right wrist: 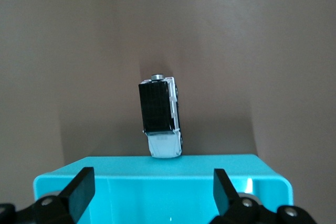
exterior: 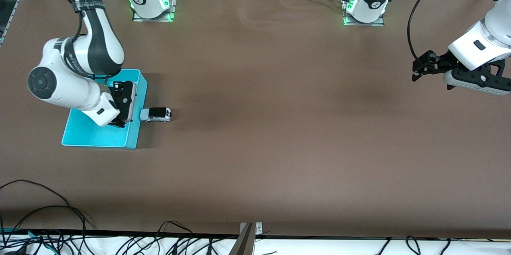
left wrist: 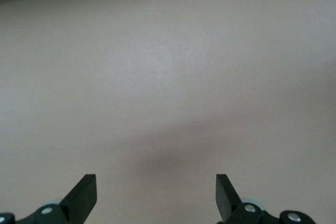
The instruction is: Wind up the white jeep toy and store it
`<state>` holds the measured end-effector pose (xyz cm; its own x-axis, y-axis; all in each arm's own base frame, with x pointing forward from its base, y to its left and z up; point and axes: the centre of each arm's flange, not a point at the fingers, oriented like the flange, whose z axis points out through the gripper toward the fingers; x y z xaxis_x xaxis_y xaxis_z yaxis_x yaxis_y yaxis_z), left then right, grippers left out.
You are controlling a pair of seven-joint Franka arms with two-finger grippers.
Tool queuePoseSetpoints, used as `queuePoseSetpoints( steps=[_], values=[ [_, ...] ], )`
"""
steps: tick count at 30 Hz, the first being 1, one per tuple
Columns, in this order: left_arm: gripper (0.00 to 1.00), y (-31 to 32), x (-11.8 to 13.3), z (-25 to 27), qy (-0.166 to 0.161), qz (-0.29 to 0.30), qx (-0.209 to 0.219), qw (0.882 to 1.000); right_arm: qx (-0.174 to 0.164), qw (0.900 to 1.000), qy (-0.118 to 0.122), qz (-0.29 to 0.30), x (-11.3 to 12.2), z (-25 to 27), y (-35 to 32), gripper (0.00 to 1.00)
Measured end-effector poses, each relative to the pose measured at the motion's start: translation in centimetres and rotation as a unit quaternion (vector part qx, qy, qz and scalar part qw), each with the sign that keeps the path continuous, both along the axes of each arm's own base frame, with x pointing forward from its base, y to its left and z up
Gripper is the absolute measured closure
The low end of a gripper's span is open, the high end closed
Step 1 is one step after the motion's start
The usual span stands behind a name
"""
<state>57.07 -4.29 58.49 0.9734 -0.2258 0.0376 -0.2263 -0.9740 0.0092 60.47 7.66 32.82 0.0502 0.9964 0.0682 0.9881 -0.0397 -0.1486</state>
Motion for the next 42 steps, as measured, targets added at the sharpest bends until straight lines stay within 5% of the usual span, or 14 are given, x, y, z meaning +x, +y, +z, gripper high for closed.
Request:
queuePoseSetpoints(
  steps=[10,34,42],
  values=[
    [0.0,0.4,0.1,1.3,0.006,0.005,0.0,1.0,0.009,0.997,-0.045,0.058,-2.1,-4.5,2.0,0.0],
    [0.0,1.1,0.5,0.5,0.03,0.043,-0.005,0.999,0.003,0.995,-0.082,0.06,-3.3,-12.1,2.0,0.0],
    [0.0,1.7,0.5,0.7,0.03,0.049,-0.005,0.998,0.004,0.994,-0.087,0.063,-4.2,-13.1,2.4,0.42]
  ],
)
